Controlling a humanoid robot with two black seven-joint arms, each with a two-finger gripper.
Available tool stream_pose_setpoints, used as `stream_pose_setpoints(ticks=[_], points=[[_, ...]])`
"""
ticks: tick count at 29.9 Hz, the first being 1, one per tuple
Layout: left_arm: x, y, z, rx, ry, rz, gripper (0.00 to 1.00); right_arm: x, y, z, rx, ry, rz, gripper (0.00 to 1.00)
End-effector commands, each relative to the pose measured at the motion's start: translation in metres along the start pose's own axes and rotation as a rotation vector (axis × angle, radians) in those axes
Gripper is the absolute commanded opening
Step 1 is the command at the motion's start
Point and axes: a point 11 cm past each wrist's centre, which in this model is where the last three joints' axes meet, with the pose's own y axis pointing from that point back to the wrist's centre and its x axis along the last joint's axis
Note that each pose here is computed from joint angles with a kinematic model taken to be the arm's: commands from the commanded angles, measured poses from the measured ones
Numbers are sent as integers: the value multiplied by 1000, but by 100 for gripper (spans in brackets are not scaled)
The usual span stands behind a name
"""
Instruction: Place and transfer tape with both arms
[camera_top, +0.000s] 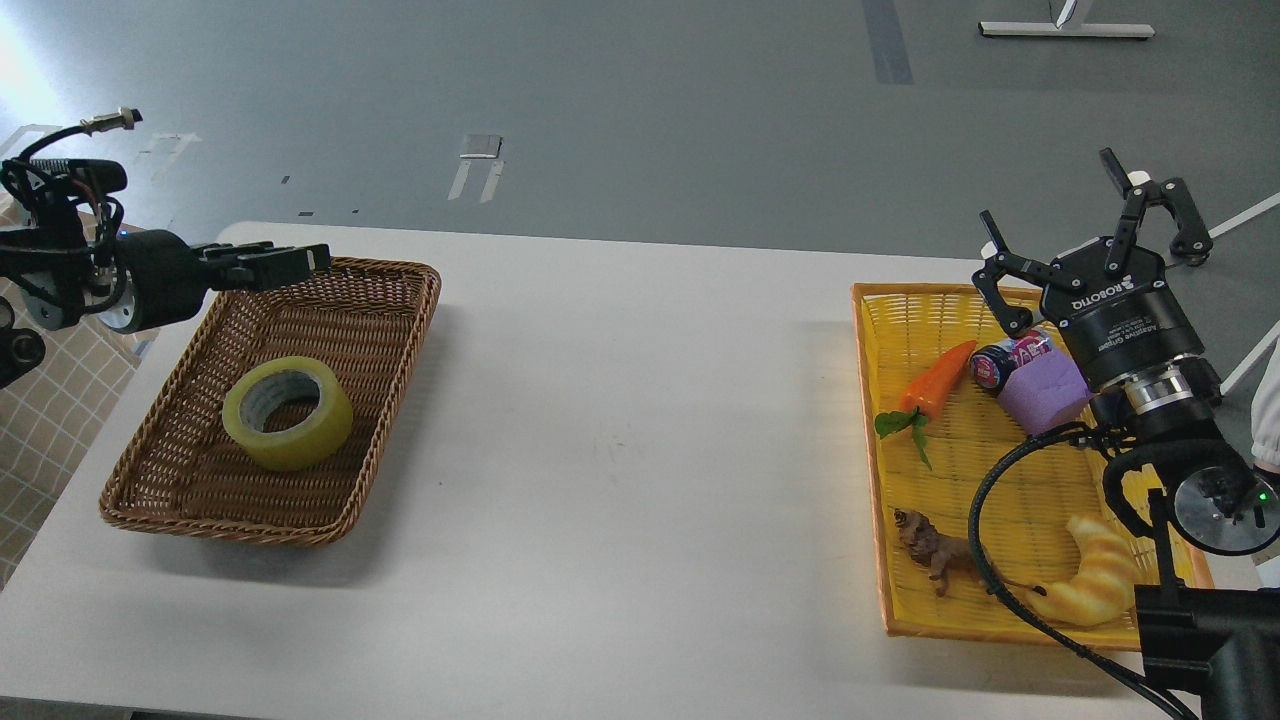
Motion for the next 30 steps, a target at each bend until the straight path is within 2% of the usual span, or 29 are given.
stream_pose_setpoints(ticks=[1, 3, 9, 10, 15, 21, 27, 30], points=[[49, 6, 20, -64, 49, 108, 80, 0, 0, 0, -1, 0, 0, 96], [86, 17, 38, -126, 87, 168, 81, 0, 1, 0, -1, 0, 0, 97], [126, 22, 74, -271, 211, 238, 81, -3, -1, 0, -10, 4, -10, 97], [131, 19, 84, -318, 249, 252, 81, -4, -2, 0, -9, 5, -12, 100], [136, 11, 119, -497, 426, 272, 83, -6, -4, -2, -5, 8, -19, 100], [140, 0, 152, -720, 706, 278, 97, -10, -9, -3, -10, 21, -30, 100], [136, -17, 184, -896, 918, 214, 98, -17, -16, -2, -38, 45, -53, 100], [122, -27, 191, -951, 1014, 173, 98, -20, -21, -6, -31, 52, -65, 100]])
